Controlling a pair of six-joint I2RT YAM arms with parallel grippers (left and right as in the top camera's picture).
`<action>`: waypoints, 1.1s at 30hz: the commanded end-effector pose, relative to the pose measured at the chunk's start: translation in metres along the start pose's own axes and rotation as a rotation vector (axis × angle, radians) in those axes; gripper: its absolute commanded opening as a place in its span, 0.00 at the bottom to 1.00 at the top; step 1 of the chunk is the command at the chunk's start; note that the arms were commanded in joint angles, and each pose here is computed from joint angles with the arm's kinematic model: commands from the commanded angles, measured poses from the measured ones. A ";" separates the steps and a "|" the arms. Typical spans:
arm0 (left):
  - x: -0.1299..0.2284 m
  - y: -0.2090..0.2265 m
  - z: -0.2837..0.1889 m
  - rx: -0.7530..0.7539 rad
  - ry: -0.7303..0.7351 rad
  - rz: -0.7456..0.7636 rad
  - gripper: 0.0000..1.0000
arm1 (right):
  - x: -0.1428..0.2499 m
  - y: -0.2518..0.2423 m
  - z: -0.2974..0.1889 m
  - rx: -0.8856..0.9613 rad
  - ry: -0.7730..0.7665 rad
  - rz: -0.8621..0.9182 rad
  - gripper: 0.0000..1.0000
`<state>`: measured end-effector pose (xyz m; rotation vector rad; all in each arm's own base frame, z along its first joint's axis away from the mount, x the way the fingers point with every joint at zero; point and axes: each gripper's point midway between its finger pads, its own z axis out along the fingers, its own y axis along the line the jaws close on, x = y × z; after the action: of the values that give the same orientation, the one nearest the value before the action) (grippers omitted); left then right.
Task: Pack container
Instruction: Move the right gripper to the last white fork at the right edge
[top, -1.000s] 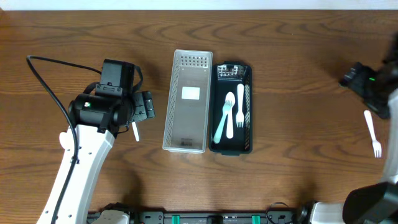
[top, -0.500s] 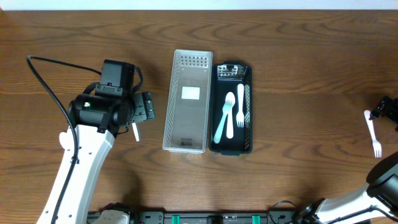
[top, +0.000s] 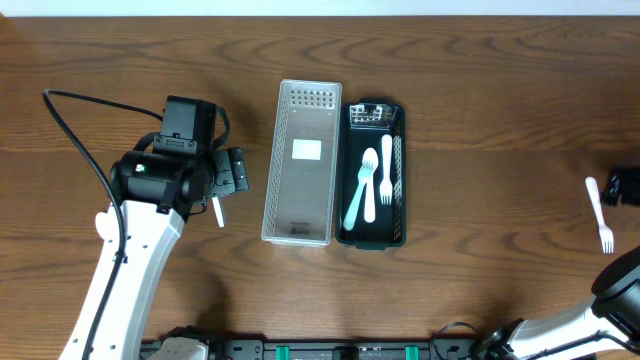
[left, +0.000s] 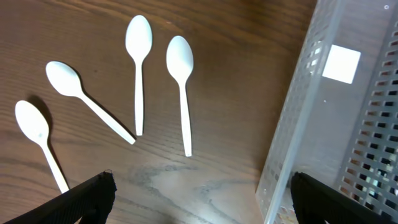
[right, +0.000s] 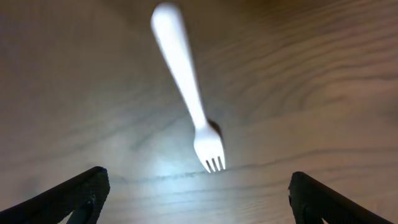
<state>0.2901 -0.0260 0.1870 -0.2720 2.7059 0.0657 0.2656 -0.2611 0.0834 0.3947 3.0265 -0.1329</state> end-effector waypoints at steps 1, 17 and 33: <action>-0.006 0.005 -0.002 -0.029 -0.017 -0.006 0.92 | 0.027 0.008 0.023 -0.028 0.073 -0.165 0.95; -0.006 0.005 -0.002 -0.030 -0.016 -0.006 0.92 | 0.052 0.007 0.072 -0.007 0.067 -0.240 0.96; -0.006 0.005 -0.002 -0.030 -0.016 -0.006 0.92 | 0.052 0.004 0.094 -0.040 0.061 -0.215 0.96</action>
<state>0.2903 -0.0246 0.1872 -0.2742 2.7032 0.0772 0.2282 -0.2573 -0.0029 0.0791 3.0995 -0.1336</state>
